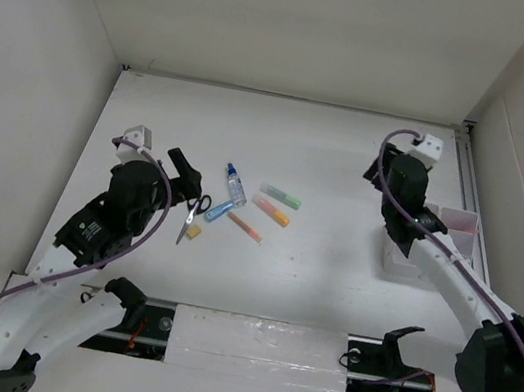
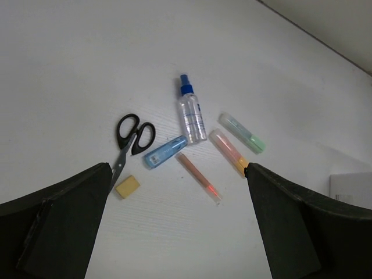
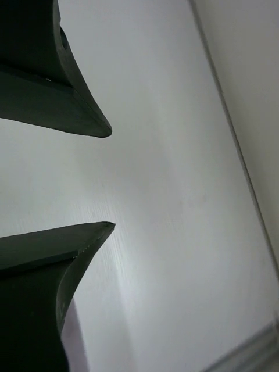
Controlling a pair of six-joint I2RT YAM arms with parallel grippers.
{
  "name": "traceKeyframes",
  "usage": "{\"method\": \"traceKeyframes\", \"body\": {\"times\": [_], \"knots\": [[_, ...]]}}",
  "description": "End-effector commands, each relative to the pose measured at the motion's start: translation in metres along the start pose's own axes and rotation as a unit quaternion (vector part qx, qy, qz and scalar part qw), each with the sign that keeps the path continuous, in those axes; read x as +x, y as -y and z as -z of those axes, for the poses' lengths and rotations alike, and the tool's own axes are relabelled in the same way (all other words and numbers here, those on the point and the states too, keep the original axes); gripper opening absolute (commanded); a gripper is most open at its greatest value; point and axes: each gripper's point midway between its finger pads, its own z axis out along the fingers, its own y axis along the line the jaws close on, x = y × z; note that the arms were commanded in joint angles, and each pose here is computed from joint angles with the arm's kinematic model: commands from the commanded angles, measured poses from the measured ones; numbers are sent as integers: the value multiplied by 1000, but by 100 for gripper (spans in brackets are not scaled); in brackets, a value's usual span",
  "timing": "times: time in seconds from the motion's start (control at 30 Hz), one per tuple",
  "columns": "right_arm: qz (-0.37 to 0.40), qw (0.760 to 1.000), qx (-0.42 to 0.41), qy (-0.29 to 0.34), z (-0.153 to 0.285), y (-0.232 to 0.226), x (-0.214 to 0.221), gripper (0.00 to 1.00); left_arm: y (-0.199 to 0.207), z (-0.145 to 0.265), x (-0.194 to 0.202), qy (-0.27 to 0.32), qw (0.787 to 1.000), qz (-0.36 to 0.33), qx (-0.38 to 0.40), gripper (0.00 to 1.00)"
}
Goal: Sort the stationery into containers
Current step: Grab a piece of stationery with the right arm
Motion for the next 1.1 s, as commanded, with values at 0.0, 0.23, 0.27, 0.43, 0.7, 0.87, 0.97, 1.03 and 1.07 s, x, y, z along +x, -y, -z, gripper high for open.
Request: {"method": "traceKeyframes", "body": {"times": [0.0, 0.23, 0.27, 0.43, 0.7, 0.87, 0.97, 1.03, 1.07], "knots": [[78, 981, -173, -45, 37, -88, 10, 67, -15, -3, -12, 19, 997, 26, -64, 100], [169, 905, -359, -153, 109, -211, 104, 65, -16, -5, -13, 22, 997, 34, -72, 100], [179, 897, -370, -162, 116, -223, 117, 54, -14, -5, -11, 19, 997, 34, -68, 100], [231, 855, -419, -199, 147, -279, 177, 50, -24, 2, -23, 50, 994, 48, -85, 100], [291, 806, -452, -247, 157, -299, 243, 49, -29, 8, -25, 58, 992, 60, -92, 100], [313, 801, -437, -264, 148, -291, 269, 49, -28, 8, -24, 54, 993, 55, -89, 100], [332, 793, -437, -263, 143, -292, 280, 49, -26, 6, -20, 48, 994, 49, -82, 100], [336, 789, -443, -264, 143, -294, 283, 49, -22, 5, -21, 47, 995, 46, -73, 100], [342, 789, -434, -267, 139, -290, 291, 48, -19, 5, -21, 46, 996, 48, -65, 100]]}}
